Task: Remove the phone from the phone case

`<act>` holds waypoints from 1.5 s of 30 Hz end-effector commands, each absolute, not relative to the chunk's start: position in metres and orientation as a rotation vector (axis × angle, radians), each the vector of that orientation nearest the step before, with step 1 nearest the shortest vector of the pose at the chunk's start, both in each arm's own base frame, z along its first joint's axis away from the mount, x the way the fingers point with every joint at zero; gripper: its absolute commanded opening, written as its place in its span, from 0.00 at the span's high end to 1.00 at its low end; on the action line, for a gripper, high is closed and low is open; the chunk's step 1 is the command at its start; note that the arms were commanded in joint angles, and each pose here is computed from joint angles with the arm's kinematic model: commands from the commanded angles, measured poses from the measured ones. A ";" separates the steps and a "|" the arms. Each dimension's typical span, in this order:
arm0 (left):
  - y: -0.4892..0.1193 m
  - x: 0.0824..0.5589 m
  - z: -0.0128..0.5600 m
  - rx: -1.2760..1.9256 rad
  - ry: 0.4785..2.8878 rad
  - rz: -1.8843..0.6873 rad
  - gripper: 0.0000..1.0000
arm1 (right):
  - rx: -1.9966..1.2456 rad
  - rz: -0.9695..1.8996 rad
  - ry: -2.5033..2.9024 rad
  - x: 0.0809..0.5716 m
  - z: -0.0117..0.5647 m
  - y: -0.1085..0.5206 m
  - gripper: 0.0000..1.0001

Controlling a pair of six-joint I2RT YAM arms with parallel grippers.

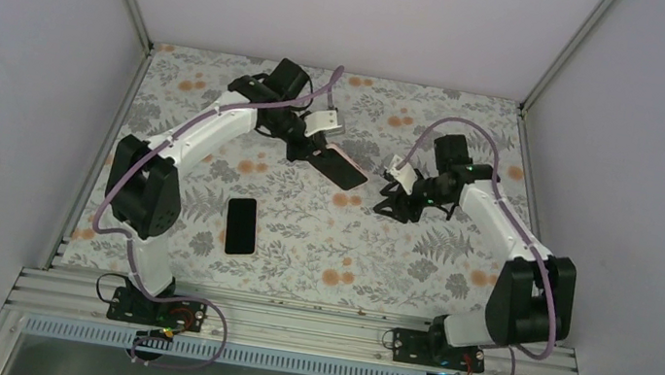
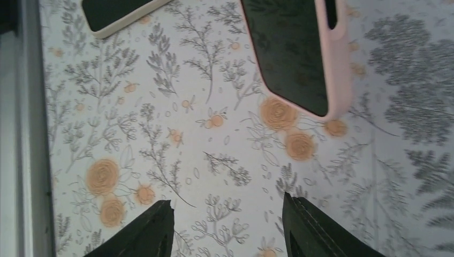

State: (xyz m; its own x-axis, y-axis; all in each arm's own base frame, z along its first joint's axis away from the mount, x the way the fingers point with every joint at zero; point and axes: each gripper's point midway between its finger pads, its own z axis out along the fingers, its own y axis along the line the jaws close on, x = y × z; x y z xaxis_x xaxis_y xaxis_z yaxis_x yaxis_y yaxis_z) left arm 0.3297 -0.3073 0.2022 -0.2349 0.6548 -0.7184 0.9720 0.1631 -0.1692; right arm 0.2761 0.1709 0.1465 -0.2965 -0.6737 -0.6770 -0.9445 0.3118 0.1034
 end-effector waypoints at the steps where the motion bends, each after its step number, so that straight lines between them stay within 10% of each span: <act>1: -0.314 0.332 0.206 1.566 1.891 -0.863 0.91 | -1.455 0.825 1.926 0.278 0.161 0.183 0.48; 45: -0.323 0.281 0.238 1.785 1.468 -0.967 0.88 | -1.632 1.095 1.540 0.266 0.167 0.191 0.43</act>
State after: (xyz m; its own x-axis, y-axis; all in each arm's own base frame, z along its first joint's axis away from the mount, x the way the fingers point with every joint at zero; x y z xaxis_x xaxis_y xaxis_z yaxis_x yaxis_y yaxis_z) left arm 0.2802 -0.3095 0.2145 0.0601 0.5997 -0.7980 0.9889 -0.1447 -0.0343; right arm 0.2640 0.1842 0.1537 -0.0454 -0.5133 -0.8570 -0.9885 -0.1008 0.1127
